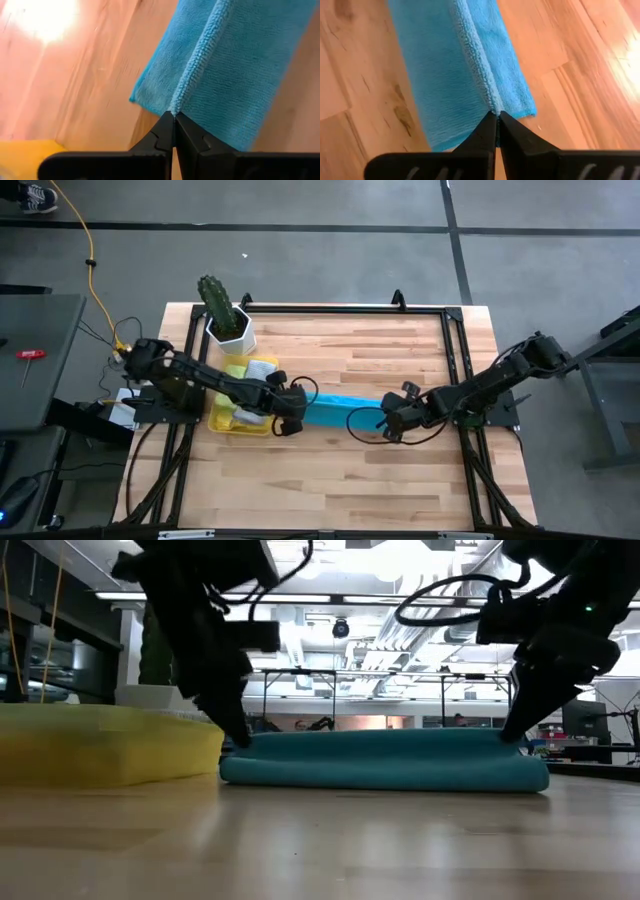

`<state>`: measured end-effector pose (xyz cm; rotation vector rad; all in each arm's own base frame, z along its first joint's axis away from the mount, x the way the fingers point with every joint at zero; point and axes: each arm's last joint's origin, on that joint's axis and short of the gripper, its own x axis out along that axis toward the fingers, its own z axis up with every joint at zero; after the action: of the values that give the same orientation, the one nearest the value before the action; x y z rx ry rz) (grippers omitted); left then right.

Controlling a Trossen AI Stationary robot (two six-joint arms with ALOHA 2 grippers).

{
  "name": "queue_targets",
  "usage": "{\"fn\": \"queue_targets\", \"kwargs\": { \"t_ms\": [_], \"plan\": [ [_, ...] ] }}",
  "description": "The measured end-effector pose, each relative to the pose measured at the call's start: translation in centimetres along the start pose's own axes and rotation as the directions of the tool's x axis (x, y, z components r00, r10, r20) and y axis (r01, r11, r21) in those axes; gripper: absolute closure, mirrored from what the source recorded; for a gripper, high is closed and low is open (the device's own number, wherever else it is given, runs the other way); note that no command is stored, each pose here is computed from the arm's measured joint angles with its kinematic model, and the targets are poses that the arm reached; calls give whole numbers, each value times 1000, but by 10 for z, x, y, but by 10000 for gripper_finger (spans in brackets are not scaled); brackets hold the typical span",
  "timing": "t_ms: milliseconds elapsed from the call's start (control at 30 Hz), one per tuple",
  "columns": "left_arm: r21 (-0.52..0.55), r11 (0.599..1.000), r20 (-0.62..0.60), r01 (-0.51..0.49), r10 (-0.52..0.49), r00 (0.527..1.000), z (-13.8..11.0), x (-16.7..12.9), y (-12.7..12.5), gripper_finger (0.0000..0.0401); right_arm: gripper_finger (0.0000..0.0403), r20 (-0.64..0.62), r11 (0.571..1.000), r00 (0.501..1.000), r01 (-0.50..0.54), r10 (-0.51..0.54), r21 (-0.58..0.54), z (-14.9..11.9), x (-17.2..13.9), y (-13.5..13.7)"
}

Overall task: Fold microfiber towels
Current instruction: Fold the blue microfiber towel

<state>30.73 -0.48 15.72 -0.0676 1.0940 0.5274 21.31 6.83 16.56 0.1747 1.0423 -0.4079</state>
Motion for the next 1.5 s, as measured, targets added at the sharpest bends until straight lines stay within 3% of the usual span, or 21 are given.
{"fn": "queue_targets", "kwargs": {
  "t_ms": [367,667,867,1133,1200,1300,1400,1500],
  "plan": [
    [19,994,50,-112,110,993,3,11,1,388,403,9,1000,1000,-9,8,11,2,1,0],
    [37,994,38,-104,103,994,3,12,4,359,395,22,1000,1000,0,0,19,3,1,0],
    [62,992,39,-106,104,994,3,12,4,313,335,43,1000,999,26,-27,18,3,1,-1],
    [190,967,63,-171,162,985,11,5,6,230,229,127,987,980,157,-151,-43,5,-1,-6],
    [206,966,75,-157,145,987,16,1,5,214,212,124,986,982,154,-145,-64,5,-1,-5],
    [275,961,55,-35,20,998,16,-3,1,199,195,83,991,993,86,-78,-98,3,-1,-2],
    [337,938,34,83,-100,994,12,-4,-9,195,188,50,992,999,-4,10,-124,0,-3,5],
    [392,912,43,125,-153,987,9,-4,-18,196,187,64,989,996,-52,62,-137,-1,-6,13]
  ]
}}
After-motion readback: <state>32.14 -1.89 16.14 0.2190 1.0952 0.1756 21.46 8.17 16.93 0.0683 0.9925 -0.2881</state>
